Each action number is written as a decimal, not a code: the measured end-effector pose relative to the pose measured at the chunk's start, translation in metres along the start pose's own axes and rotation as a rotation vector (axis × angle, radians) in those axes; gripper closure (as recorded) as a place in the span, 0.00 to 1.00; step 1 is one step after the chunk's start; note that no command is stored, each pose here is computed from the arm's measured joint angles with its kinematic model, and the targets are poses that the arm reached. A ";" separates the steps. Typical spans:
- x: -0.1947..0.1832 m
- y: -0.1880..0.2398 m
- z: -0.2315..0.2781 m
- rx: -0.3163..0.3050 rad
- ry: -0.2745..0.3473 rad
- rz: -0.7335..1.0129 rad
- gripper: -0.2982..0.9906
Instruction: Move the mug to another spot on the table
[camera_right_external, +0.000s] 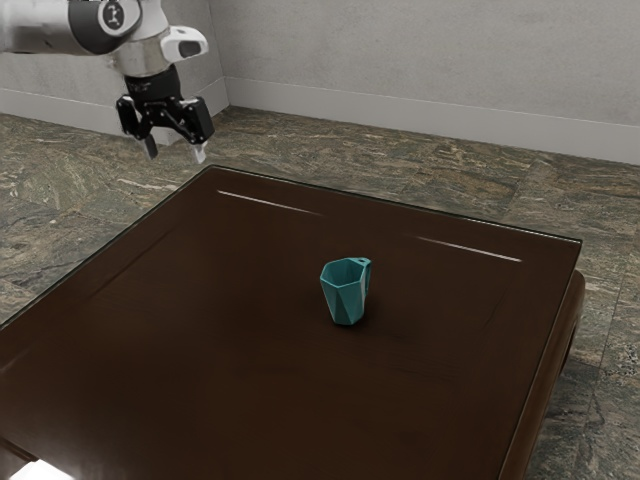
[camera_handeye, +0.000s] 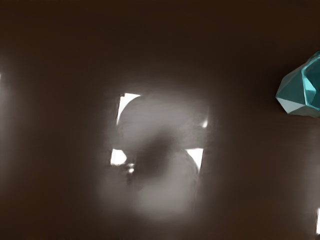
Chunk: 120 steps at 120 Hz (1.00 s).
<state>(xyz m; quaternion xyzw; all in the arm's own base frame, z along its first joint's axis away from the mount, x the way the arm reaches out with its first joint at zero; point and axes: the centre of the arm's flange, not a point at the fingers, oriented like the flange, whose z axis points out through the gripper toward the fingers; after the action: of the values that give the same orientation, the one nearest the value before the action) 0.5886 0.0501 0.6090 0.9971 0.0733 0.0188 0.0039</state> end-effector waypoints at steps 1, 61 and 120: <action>0.000 0.001 0.000 0.000 0.000 0.001 0.24; 0.103 0.141 0.117 -0.044 -0.012 0.160 0.25; 0.146 0.217 0.228 -0.147 0.069 0.203 0.24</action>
<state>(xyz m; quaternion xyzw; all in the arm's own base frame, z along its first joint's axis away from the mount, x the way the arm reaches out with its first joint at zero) 0.7732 -0.1440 0.3885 0.9952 -0.0297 0.0588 0.0723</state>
